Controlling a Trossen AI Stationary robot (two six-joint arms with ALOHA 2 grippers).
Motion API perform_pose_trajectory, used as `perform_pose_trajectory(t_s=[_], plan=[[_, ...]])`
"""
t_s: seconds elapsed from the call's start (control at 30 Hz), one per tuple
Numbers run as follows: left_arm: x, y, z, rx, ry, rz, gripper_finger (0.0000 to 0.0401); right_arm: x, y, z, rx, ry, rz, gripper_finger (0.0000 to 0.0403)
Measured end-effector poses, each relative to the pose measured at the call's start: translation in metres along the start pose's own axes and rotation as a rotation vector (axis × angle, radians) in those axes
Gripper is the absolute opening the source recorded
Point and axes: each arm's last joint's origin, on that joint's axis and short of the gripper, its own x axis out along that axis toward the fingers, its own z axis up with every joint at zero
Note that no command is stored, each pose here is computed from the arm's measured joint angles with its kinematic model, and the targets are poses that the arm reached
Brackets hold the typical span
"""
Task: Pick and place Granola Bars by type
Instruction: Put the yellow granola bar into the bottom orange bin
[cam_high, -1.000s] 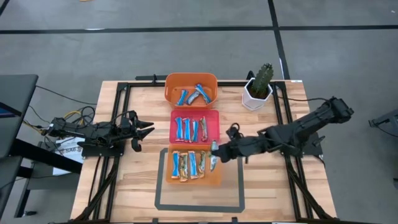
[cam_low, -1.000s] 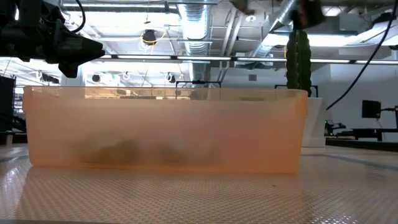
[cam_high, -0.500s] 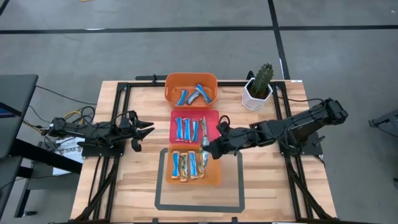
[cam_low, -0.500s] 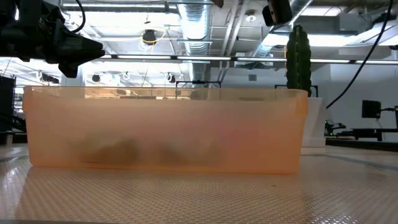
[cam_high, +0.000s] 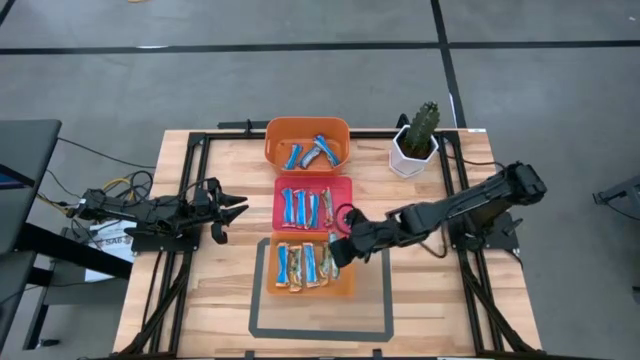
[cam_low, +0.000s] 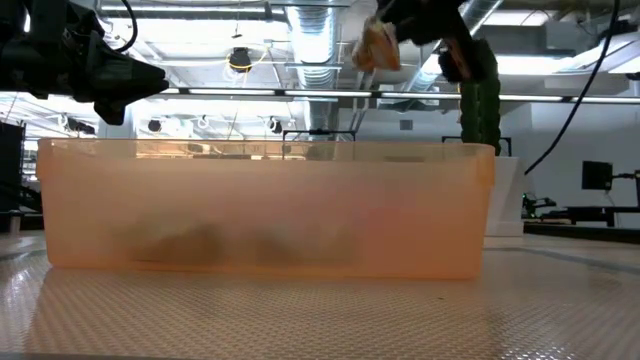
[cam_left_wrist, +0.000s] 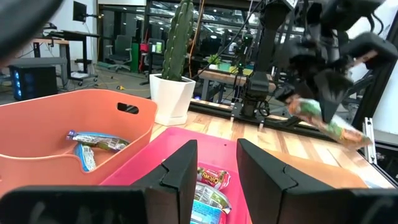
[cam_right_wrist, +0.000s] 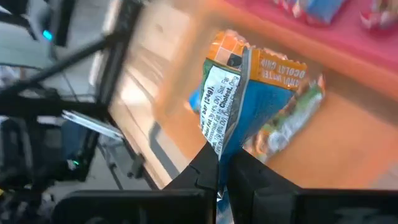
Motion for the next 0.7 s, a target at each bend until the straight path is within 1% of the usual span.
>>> perform_pose_trajectory(t_s=[0.1, 0.37, 0.57, 0.7], plan=[[0.0, 0.0, 0.0, 0.0, 0.0, 0.0, 0.0105, 0.012, -0.004, -0.003, -0.002, 0.032, -0.025, 0.0007], [0.0, 0.0, 0.0, 0.0, 0.0, 0.0, 0.0105, 0.046, -0.024, -0.014, 0.012, 0.089, -0.15, 0.0007], [0.0, 0.0, 0.0, 0.0, 0.0, 0.0, 0.0105, 0.063, -0.035, -0.022, 0.048, 0.116, -0.236, 0.0007], [0.0, 0.0, 0.0, 0.0, 0.001, 0.0, 0.0105, 0.07, -0.04, -0.025, 0.047, 0.133, -0.264, 0.0007]])
